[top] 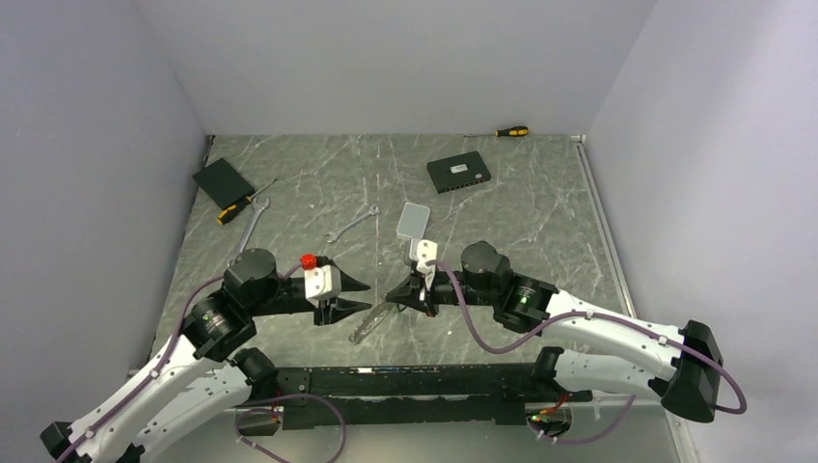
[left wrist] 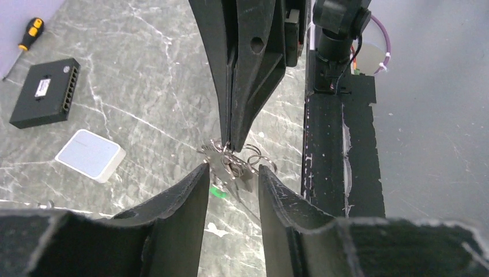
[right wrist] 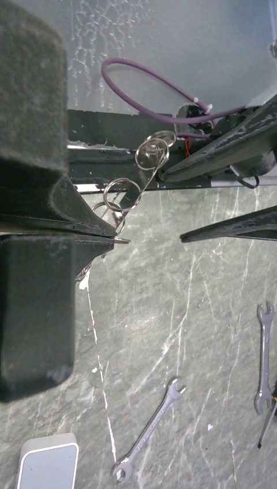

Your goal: Put the keys on the keyring

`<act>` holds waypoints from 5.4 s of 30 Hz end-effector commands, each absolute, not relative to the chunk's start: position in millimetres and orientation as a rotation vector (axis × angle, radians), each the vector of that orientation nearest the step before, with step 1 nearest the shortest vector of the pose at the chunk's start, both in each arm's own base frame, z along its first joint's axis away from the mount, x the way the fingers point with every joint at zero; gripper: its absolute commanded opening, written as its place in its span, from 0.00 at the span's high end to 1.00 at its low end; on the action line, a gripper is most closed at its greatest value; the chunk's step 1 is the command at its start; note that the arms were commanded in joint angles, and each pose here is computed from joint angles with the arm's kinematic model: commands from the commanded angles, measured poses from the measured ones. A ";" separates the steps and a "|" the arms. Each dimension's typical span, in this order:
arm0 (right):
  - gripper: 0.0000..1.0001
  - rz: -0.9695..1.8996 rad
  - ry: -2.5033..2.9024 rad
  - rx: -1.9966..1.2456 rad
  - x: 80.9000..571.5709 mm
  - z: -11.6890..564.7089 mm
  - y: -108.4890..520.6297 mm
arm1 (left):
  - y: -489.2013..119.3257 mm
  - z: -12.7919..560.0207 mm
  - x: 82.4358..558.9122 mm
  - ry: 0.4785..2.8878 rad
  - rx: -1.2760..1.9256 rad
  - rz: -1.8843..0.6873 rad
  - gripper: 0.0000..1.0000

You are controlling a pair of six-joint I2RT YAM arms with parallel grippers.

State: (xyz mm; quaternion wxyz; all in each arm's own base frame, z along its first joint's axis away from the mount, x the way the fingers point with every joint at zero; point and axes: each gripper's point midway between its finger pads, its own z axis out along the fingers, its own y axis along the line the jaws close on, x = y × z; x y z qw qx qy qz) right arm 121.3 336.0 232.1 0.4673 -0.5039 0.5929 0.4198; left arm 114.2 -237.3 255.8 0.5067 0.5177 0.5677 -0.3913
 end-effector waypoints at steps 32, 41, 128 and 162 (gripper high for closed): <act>1.00 0.888 1.427 -1.015 150.3 275.3 328.3 | -261.3 219.3 132.1 1.681 1.271 -1.070 0.59; 1.00 0.932 1.389 -0.976 142.5 278.0 319.6 | -251.9 217.4 139.2 1.662 1.301 -0.958 1.00; 1.00 1.003 0.489 -1.171 77.7 347.3 328.0 | -252.4 247.2 86.9 1.364 1.382 -1.207 0.37; 1.00 1.054 0.495 -1.132 77.8 361.0 331.0 | -244.2 259.5 128.0 1.411 1.218 -0.961 0.71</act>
